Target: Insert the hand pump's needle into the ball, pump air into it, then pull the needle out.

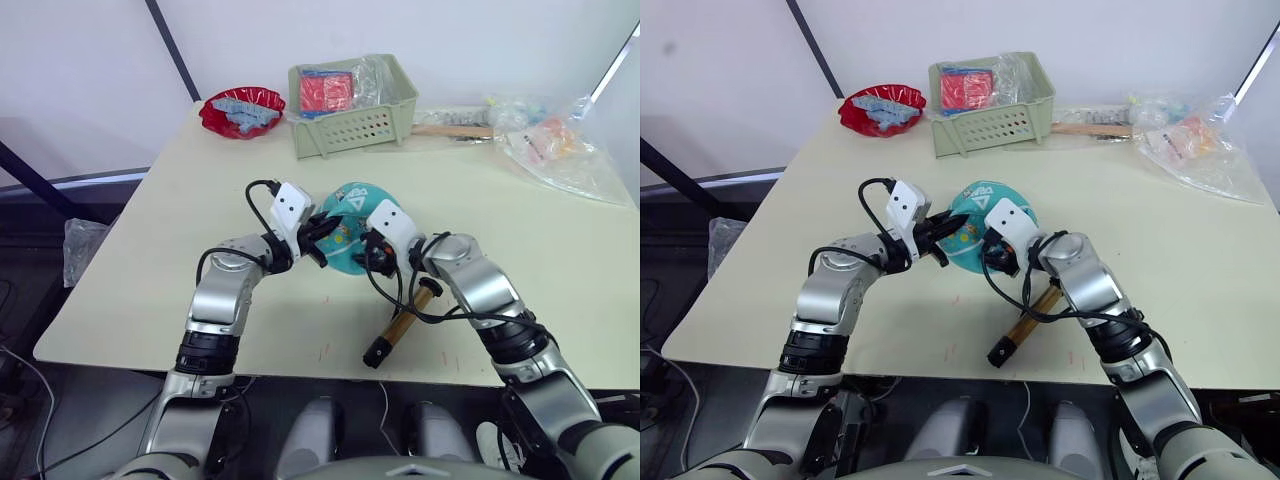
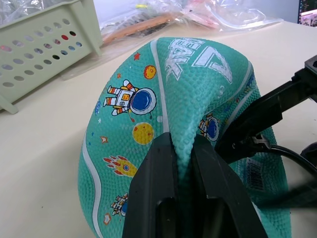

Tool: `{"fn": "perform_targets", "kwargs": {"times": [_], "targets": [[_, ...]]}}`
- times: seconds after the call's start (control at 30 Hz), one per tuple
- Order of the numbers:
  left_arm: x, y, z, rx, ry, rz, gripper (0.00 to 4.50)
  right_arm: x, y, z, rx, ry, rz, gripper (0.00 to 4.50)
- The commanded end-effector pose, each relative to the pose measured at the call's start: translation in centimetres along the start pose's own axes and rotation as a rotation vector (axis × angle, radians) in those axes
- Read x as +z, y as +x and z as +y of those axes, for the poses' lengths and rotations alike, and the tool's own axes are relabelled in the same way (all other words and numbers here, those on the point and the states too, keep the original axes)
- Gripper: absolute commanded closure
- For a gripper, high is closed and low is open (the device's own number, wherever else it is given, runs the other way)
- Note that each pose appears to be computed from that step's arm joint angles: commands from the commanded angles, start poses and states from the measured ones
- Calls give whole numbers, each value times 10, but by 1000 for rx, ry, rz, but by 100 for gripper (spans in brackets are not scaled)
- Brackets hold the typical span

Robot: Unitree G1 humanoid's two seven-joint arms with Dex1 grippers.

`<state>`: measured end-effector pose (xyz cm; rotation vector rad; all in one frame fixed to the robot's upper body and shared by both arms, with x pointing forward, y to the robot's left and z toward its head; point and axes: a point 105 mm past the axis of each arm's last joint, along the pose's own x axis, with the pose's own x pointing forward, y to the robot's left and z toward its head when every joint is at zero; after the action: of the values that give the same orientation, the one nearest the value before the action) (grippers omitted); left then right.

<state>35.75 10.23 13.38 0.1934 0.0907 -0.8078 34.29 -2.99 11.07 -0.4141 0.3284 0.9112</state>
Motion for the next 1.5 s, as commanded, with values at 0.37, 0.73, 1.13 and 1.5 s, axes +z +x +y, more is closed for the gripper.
{"fn": "perform_targets", "kwargs": {"times": [0.37,0.73,1.13,1.5], "targets": [[-40,12,-31,-136,-78,133,450,27,-67,-4,-34,29,-358,84],[-43,15,-25,-173,-34,158,450,-26,-139,-17,-207,85,-478,31],[-44,30,-29,-276,30,162,450,-57,-202,-8,-212,119,-534,11],[-41,35,-27,-368,60,184,450,-89,-244,9,-155,98,-492,11]]}}
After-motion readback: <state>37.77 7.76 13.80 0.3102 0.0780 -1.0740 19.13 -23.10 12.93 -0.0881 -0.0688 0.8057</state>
